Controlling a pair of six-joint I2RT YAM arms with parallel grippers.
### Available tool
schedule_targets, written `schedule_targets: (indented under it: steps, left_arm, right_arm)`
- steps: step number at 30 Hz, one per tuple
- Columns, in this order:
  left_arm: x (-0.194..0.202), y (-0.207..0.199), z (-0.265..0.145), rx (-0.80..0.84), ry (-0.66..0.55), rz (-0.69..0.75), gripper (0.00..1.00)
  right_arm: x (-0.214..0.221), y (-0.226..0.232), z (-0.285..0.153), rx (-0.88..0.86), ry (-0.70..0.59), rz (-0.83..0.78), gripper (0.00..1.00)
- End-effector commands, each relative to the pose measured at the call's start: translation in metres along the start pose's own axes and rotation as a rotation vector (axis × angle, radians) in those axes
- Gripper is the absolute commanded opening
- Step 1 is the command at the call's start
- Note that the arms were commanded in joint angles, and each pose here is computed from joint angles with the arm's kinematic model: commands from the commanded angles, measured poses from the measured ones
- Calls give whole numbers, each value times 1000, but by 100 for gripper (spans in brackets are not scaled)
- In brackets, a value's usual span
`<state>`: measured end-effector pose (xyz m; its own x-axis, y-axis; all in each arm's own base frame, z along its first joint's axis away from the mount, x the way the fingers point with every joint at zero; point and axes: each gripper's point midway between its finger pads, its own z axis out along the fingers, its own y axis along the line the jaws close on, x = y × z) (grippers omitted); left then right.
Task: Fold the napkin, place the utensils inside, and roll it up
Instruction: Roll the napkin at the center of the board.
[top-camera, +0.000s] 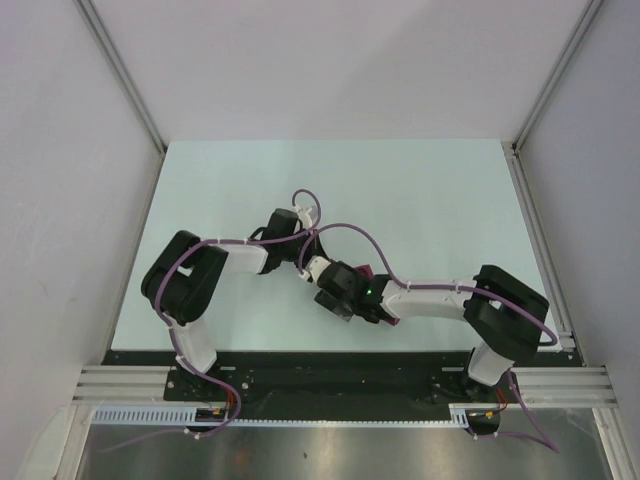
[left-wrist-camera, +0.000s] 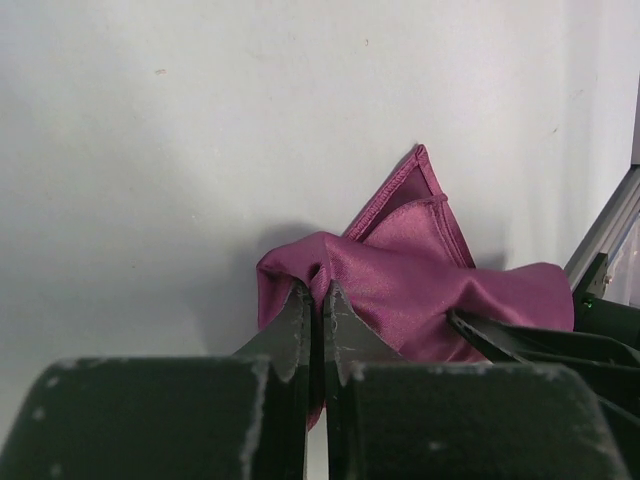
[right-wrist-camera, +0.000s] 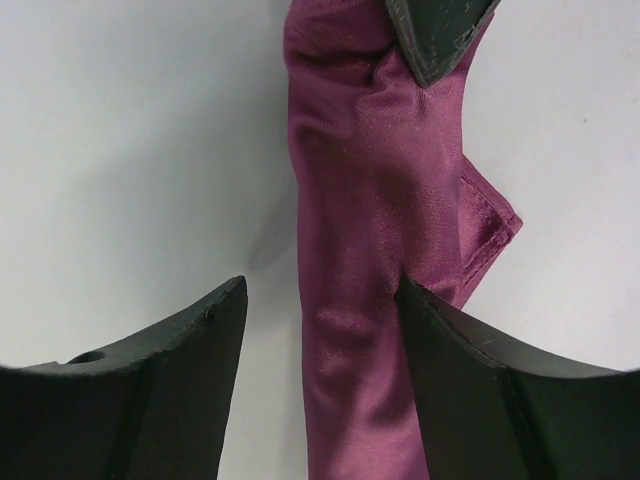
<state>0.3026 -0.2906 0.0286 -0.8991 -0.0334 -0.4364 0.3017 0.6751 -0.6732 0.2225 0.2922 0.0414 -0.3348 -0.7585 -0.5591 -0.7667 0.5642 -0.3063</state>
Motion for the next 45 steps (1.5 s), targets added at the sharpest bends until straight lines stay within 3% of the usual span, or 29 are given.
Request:
schedule_targets:
  steps: [1, 5, 9, 12, 17, 24, 27, 34, 45]
  left_arm:
    - [-1, -4, 3, 11, 20, 3, 0]
    - [-3, -8, 3, 27, 20, 12, 5]
    - [-12, -15, 1, 40, -1, 26, 28]
    - [-23, -18, -2, 32, -22, 43, 40]
    - [-43, -12, -16, -14, -79, 57, 50]
    - [-54, -11, -37, -21, -166, 113, 57]
    - [-52, -20, -42, 28, -189, 127, 59]
    - [-42, -31, -37, 110, -178, 132, 60]
    - [-32, -47, -16, 220, -136, 103, 55]
  right_arm:
    - [-9, -19, 6, 132, -16, -37, 67]
    - [1, -18, 15, 124, 23, -28, 67]
    - [7, -18, 21, 62, 50, 21, 66]
    - [13, -16, 26, -24, 75, 85, 65]
    - [16, -20, 30, -135, 84, 196, 61]
    - [16, -24, 31, -302, 87, 368, 36]
    - [13, -25, 29, -386, 80, 418, 33]
    - [-3, -15, 15, -647, 55, 557, 30]
    - [-1, -19, 17, -732, 57, 642, 30]
